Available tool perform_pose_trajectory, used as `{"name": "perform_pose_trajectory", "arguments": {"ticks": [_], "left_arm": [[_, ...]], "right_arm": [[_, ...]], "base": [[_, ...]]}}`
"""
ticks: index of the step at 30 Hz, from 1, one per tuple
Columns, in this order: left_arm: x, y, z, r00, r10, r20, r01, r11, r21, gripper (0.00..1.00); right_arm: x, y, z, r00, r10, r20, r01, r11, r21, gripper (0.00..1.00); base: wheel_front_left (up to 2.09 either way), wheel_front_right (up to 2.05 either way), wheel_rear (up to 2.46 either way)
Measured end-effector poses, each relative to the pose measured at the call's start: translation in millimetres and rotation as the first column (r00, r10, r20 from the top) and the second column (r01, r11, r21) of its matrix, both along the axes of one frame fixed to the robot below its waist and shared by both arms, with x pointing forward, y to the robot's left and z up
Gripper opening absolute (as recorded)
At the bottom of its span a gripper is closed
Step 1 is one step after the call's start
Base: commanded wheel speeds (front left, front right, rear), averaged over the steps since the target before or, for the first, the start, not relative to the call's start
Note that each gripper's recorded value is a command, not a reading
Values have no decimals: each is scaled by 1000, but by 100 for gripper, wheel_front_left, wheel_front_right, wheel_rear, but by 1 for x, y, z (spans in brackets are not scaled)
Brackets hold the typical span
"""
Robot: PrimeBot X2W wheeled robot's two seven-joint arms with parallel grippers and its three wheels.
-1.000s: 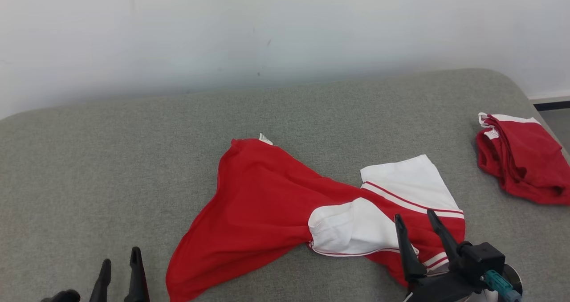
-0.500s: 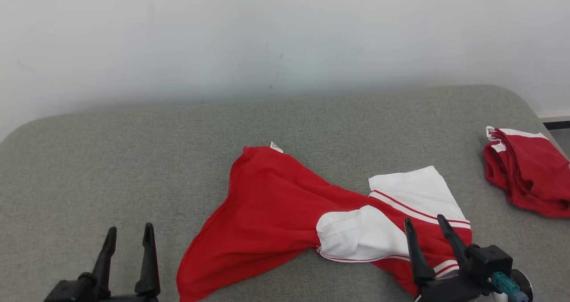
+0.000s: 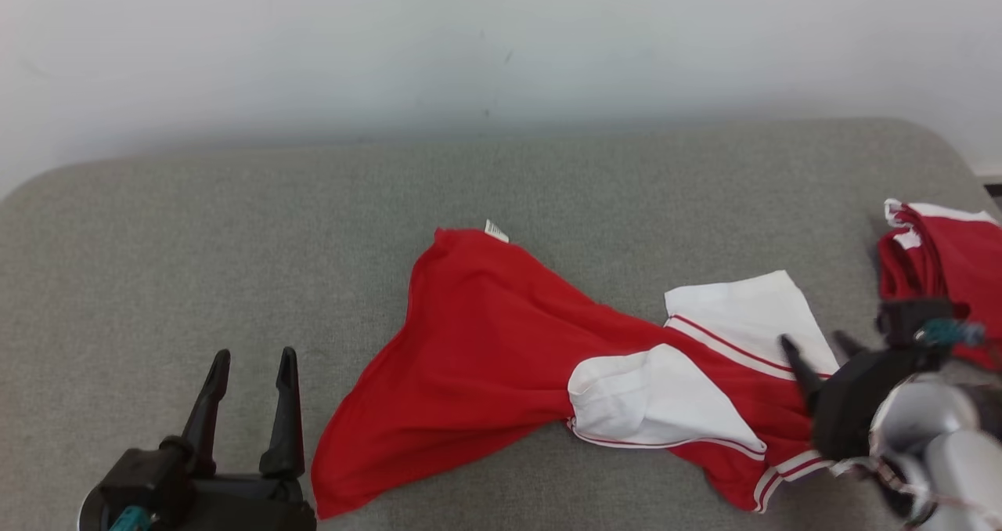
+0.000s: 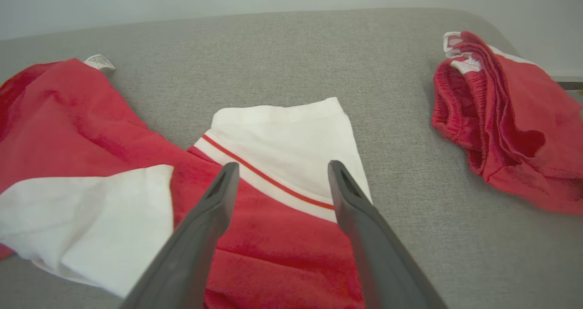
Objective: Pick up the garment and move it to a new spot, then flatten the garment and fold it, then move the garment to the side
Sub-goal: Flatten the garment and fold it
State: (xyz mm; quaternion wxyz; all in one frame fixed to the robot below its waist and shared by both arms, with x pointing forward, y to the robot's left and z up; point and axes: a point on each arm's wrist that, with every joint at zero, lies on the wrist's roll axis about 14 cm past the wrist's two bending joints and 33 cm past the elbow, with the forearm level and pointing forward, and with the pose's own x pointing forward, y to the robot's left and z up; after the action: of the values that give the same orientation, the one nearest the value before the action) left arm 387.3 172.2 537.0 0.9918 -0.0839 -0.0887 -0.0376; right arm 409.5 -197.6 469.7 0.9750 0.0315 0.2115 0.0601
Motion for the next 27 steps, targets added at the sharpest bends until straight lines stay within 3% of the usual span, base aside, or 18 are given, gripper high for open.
{"name": "perform_pose_trajectory", "arguments": {"ticks": [4, 12, 20, 21, 22, 23, 24, 25, 27], "left_arm": [[12, -6, -4, 1000, -19, -8, 19, 1000, 5, 100], [19, 4, -23, 998, 6, -59, -5, 1000, 18, 100], [14, 20, -27, 996, 52, -74, -50, 998, 32, 100], [15, 20, -28, 996, 52, -75, -50, 998, 33, 100], [15, 20, -28, 996, 52, -75, -49, 998, 33, 100], [15, 20, -28, 996, 52, -76, -49, 998, 33, 100], [15, 19, -28, 996, 51, -76, -49, 998, 34, 100], [15, 19, -28, 996, 51, -76, -48, 998, 35, 100], [16, 19, -29, 996, 50, -78, -47, 998, 37, 100]], "right_arm": [[13, -41, -17, 982, -64, -175, 51, 996, -76, 100], [10, -42, -80, 883, -72, -463, 39, 996, -80, 100], [18, -41, -93, 851, -86, -517, 32, 993, -112, 100], [18, -41, -93, 851, -86, -518, 32, 993, -112, 92], [18, -40, -94, 850, -87, -519, 33, 993, -112, 74], [18, -40, -94, 849, -87, -521, 31, 993, -116, 44], [19, -40, -95, 848, -87, -522, 27, 992, -122, 31], [21, -39, -95, 852, -84, -516, 18, 991, -131, 0], [26, -38, -94, 866, -81, -493, 11, 990, -142, 0]], "base": [[0, 0, 0], [0, 0, 0], [0, 0, 0], [0, 0, 0], [0, 0, 0], [0, 0, 0], [0, 0, 0], [0, 0, 0], [0, 0, 0]]}}
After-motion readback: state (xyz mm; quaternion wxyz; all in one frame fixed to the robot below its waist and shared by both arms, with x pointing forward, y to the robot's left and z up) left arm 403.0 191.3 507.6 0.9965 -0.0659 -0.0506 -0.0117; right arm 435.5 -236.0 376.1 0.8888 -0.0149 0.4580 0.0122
